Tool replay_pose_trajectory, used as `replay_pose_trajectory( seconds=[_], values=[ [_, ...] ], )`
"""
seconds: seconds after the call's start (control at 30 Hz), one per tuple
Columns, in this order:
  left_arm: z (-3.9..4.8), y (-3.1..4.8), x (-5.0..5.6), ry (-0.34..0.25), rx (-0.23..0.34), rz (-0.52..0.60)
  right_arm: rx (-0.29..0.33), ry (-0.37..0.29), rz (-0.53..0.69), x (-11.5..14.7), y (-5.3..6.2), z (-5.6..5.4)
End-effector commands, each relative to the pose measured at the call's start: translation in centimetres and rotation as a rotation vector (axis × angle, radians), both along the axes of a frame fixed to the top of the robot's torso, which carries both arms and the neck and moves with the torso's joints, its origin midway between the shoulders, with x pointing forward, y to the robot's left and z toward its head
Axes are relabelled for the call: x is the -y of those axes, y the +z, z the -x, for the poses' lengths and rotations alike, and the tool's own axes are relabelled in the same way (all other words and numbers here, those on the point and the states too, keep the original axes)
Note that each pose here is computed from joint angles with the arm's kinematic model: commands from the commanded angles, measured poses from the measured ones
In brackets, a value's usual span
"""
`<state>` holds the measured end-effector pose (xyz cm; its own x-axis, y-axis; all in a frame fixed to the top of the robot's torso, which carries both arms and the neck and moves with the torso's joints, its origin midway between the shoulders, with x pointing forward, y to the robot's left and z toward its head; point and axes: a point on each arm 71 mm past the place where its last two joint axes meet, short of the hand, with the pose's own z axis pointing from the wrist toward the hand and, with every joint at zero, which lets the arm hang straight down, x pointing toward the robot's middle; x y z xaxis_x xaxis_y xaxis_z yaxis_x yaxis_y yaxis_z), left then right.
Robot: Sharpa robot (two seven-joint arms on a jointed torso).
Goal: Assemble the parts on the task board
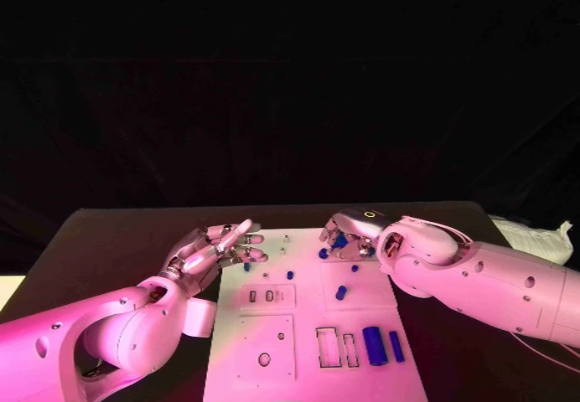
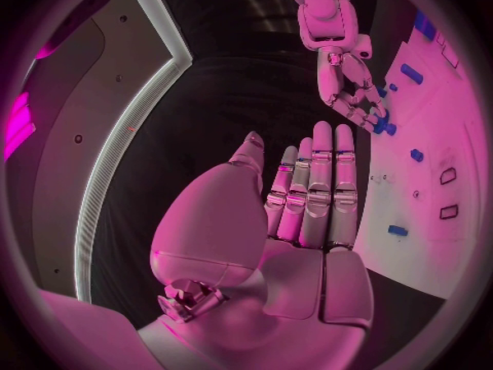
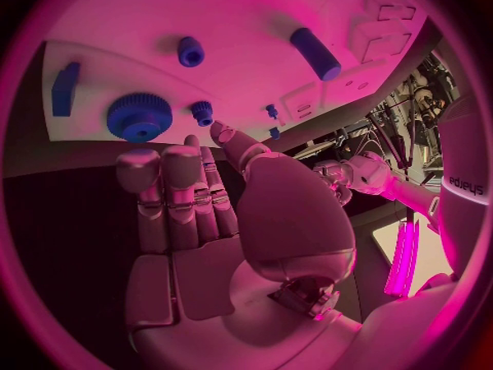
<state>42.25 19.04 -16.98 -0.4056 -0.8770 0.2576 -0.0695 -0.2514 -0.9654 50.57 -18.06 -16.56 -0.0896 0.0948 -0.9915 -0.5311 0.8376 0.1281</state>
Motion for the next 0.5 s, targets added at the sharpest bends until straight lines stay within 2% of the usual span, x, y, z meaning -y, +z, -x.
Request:
replay_pose_trajectory(
  seconds=[0.03, 0.5],
  values=[
    [0.12, 0.21, 0.32, -0.025, 0.002, 0.017, -0.022, -0.01, 0.092, 0.0, -0.47, -0.14],
    [0.17, 0.23, 0.27, -0.025, -0.001, 0.015, -0.036, -0.003, 0.108, -0.58, -0.72, -0.37]
  ],
)
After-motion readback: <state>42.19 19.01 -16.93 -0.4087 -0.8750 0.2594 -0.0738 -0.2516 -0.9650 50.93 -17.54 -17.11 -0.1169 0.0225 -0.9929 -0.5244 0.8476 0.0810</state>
